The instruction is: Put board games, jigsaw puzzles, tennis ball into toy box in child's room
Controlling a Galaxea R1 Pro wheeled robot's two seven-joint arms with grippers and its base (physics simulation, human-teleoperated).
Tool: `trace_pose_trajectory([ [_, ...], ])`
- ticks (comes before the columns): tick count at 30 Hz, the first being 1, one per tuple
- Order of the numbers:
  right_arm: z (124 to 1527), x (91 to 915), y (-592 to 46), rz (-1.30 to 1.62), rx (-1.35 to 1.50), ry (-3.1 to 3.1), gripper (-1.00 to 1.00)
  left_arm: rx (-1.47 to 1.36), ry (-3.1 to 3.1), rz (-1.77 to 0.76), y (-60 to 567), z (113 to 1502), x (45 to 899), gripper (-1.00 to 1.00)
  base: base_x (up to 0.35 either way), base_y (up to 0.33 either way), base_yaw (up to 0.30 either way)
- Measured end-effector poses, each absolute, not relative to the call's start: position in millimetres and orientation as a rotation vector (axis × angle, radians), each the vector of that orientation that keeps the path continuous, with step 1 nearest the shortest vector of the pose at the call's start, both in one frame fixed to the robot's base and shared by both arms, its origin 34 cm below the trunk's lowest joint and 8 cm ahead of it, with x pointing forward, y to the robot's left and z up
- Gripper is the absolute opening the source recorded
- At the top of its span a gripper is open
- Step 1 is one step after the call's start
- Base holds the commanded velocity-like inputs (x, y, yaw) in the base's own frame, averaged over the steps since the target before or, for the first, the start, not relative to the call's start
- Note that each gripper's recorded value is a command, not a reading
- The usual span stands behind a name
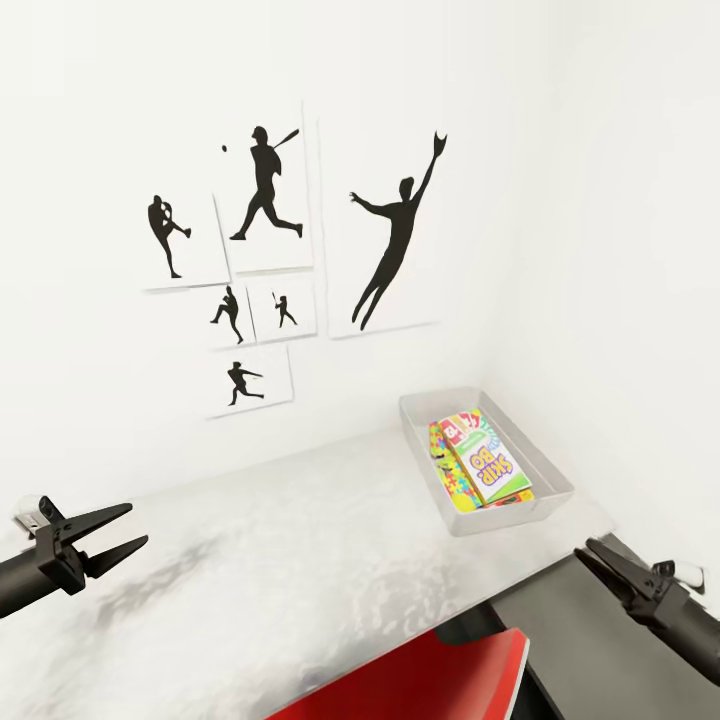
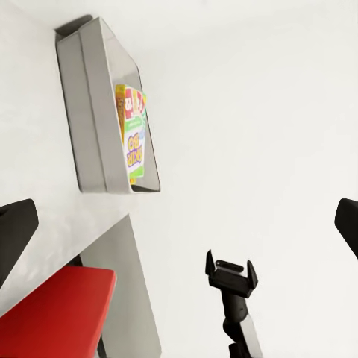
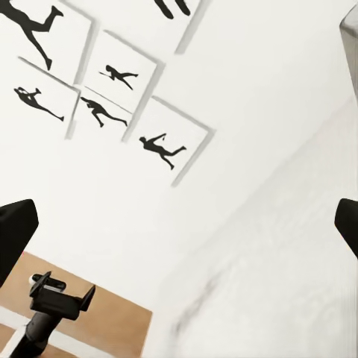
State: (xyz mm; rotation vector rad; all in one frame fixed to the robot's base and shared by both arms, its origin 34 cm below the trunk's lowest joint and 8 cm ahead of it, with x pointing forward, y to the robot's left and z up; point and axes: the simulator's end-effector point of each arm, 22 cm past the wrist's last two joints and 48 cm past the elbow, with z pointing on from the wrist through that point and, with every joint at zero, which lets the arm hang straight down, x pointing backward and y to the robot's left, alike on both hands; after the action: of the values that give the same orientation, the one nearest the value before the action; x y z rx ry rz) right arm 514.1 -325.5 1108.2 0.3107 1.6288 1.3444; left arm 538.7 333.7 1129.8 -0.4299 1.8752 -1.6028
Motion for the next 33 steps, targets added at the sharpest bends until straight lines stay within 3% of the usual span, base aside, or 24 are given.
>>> trace_pose_trajectory([
  [21, 1107.0, 512.8, -323.2, 1.344, 0.307, 1.622, 1.00, -0.430, 1.875, -1.602, 333.8, 1130.0, 538.7, 1.00, 0.000, 0.000, -0.002],
  [33, 1110.2, 511.9, -325.3, 1.344, 0.307, 1.613, 1.00, -0.421, 1.868, -1.602, 333.7, 1134.0, 537.7, 1.00, -0.066, 0.017, -0.173],
])
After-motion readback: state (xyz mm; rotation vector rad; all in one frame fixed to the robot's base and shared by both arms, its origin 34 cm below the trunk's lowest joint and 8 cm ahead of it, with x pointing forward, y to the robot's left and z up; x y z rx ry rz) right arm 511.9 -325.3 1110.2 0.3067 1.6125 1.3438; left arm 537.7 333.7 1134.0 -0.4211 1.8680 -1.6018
